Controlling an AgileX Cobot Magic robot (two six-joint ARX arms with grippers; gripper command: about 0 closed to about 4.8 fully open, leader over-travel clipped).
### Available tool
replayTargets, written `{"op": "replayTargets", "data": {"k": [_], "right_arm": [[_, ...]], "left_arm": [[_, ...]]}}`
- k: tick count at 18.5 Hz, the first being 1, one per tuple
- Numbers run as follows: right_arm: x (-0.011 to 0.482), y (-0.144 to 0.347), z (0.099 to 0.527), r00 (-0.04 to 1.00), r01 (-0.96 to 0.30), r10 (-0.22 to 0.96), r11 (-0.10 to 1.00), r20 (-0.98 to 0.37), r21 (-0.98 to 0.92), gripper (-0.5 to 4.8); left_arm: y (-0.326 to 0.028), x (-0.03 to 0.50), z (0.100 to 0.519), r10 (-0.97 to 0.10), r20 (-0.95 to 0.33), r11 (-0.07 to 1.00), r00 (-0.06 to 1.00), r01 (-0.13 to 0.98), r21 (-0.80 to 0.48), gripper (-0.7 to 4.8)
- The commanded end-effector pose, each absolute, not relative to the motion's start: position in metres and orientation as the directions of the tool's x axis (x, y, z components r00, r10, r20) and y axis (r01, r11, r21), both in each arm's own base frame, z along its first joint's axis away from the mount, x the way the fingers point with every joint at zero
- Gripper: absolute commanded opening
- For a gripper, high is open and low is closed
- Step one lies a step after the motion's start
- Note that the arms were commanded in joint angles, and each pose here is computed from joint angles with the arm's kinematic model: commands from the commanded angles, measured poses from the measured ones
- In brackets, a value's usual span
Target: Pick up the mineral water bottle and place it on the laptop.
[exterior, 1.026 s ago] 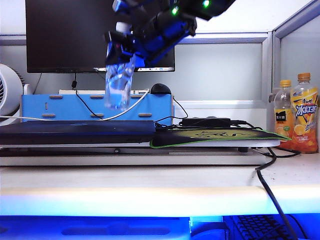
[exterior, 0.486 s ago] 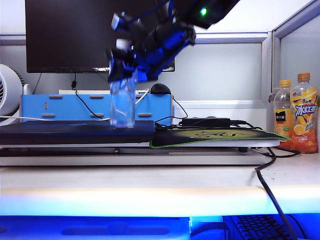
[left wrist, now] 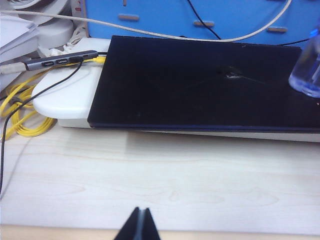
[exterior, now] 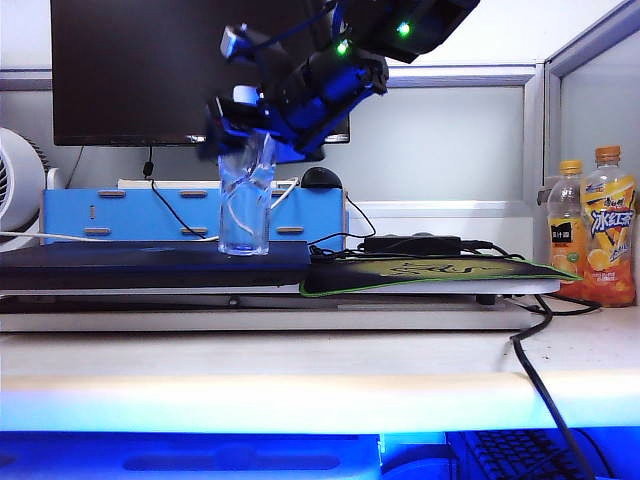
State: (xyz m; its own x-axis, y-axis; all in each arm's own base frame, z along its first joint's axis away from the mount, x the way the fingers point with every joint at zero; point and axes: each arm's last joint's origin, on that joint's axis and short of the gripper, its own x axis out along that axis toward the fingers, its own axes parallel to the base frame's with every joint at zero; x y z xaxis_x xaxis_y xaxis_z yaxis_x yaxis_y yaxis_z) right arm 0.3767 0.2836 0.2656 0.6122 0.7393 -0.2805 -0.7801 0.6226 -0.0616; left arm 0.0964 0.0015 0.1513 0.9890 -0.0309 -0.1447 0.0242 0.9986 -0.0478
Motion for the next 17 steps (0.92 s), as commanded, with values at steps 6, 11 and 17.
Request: {"op": "replayTargets", "data": {"k": [6,11,17], "right_arm": [[0.369,0.282,0.299,0.628,-0.778,0.762,0.621,-0.154,-0.098,4.79],[0.350,0.266,0.347,0.660,-0.749,0.750,0.650,-0.044,-0.128,4.79],[0.283,0.212,0.456,0.711,-0.643,0.661,0.749,0.239,-0.160,3.26]], "left_arm": [[0.001,0.096,0.151,-0.033,-0.145,0.999,0.989,0.026,-0.047,-0.02],[0.001,0.096,0.151,-0.032,-0.145,0.999,0.989,0.026,-0.047,-0.02],[0.001,0.096,0.151,-0.032,-0.145,0.999,0.989,0.026,-0.047,-0.02]]}}
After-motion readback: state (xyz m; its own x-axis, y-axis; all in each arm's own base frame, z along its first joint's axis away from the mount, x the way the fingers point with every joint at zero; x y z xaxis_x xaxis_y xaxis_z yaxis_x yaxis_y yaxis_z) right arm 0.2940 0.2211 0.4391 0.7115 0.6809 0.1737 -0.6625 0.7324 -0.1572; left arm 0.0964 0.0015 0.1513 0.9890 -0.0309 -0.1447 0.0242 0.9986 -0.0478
